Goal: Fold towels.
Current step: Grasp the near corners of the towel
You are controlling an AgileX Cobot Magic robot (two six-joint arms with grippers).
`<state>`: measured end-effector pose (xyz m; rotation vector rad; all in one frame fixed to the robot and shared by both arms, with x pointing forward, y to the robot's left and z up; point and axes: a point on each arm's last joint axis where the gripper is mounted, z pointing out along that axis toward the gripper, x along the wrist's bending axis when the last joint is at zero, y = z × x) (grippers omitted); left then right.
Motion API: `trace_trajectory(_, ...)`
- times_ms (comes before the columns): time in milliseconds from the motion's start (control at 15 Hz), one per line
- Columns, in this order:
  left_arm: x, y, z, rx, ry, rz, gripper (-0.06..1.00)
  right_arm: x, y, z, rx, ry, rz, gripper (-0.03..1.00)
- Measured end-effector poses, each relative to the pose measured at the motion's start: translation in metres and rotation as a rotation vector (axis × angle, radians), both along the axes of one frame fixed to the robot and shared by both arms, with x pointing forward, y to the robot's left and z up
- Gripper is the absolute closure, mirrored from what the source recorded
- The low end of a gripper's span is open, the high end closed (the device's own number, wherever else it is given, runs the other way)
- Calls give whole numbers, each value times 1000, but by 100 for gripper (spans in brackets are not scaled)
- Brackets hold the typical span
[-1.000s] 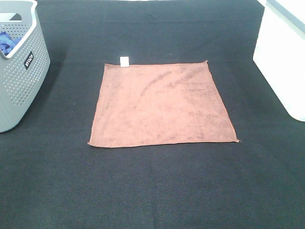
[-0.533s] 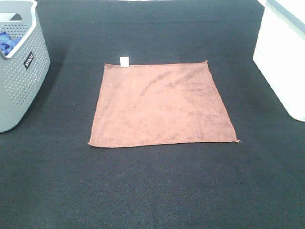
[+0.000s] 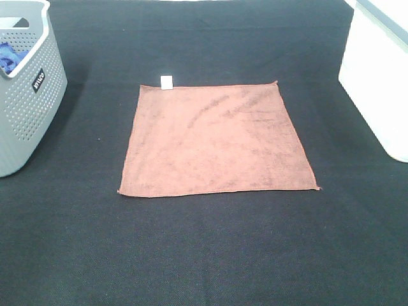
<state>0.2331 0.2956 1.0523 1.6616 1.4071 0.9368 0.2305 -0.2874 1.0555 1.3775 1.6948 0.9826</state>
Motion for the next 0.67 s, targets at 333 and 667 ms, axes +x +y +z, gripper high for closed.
trace_trajectory(333,0,0,0,0,0,0,34,0,0,0,0,0,0,2)
trace_trajectory(667,0,0,0,-1,0,-1,34,0,0,0,0,0,0,2)
